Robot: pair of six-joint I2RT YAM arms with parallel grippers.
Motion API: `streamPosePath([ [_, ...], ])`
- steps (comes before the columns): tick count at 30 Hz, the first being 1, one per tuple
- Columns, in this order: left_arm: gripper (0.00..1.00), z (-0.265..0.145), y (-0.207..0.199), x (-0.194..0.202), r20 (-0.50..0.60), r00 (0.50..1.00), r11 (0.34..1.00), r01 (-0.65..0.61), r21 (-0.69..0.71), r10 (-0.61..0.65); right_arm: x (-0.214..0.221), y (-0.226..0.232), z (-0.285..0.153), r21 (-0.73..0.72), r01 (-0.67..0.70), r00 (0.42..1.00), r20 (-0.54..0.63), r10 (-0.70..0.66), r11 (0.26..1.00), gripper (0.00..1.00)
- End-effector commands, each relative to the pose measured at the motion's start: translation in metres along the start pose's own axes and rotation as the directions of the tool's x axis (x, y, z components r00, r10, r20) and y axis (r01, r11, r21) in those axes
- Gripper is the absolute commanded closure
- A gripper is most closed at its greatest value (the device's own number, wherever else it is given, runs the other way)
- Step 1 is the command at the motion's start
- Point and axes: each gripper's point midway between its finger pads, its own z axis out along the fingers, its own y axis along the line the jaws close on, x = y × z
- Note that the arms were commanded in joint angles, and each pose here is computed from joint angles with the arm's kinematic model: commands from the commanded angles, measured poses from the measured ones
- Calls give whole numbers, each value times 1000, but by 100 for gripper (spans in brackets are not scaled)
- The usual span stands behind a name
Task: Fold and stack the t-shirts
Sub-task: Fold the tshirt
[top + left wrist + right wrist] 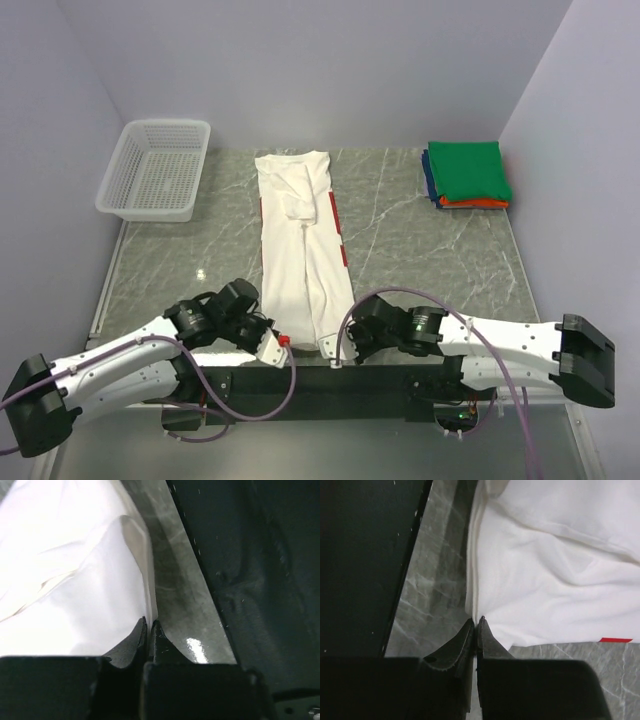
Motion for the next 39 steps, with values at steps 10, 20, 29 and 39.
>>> streamPosePath([
  [10, 99, -44, 68, 5, 50, 989, 972, 148, -183, -141, 4, -97, -20, 172, -1, 1000, -18, 4, 985, 100],
  [20, 99, -63, 157, 45, -11, 999, 944, -35, -329, 33, 29, -174, -15, 249, 53, 997, -68, -37, 967, 100],
  [29, 99, -78, 224, 83, -29, 994, 918, -106, -381, 103, 57, -239, -6, 292, 63, 995, -90, -38, 954, 100],
  [39, 99, -74, 272, 133, -47, 993, 900, -122, -419, 112, 94, -306, 17, 326, 34, 993, -114, 4, 945, 100],
])
